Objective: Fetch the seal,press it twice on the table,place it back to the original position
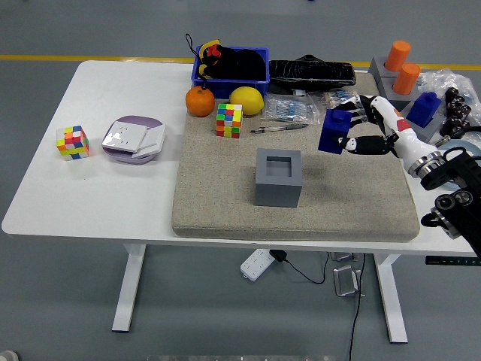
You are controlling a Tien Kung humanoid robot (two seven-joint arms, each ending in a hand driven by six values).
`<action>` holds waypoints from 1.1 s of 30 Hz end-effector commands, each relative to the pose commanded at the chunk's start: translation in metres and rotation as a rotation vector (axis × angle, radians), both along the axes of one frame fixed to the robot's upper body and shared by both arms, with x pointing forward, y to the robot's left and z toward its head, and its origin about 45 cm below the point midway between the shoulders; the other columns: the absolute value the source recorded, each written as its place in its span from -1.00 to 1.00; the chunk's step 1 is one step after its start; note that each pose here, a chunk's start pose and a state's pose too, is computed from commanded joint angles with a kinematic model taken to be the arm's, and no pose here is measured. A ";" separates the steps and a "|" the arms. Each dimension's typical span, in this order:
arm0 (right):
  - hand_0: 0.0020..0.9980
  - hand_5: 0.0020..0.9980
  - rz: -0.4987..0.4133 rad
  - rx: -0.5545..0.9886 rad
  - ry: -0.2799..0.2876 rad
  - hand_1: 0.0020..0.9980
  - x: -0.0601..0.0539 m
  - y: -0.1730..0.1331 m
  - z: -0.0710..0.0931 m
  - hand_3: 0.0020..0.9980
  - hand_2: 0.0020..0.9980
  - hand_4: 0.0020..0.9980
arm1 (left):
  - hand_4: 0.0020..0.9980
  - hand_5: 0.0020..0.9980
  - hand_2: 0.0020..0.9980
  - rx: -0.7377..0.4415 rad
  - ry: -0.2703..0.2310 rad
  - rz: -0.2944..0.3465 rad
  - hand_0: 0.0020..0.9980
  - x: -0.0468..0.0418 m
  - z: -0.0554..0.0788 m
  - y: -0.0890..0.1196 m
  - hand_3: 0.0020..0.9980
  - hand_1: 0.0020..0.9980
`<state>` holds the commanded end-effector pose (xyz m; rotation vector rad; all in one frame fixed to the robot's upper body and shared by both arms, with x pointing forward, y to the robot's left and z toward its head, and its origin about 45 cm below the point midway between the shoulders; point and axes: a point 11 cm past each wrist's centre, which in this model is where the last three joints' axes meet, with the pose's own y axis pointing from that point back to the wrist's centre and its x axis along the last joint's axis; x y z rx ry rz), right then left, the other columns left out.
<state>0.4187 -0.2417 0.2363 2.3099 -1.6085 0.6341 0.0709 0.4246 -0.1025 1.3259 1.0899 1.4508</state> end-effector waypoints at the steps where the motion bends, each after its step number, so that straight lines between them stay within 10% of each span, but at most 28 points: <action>1: 0.03 -1.00 0.025 0.011 -0.002 -0.19 -0.003 0.008 0.003 -0.18 -0.15 0.42 | 0.25 -0.12 0.47 0.000 0.001 0.001 0.59 -0.0005 0.000 0.000 0.52 0.48; 10: 0.03 -1.00 0.153 0.022 0.048 -0.19 -0.016 0.055 -0.009 -0.18 -0.15 0.42 | 0.24 -0.12 0.47 -0.003 -0.003 0.000 0.59 0.0011 0.000 -0.001 0.52 0.49; 33: 0.03 -1.00 0.174 -0.012 0.119 -0.19 0.000 0.077 -0.036 -0.19 -0.15 0.43 | 0.24 -0.12 0.47 -0.001 0.000 -0.009 0.59 0.0023 0.000 -0.001 0.52 0.49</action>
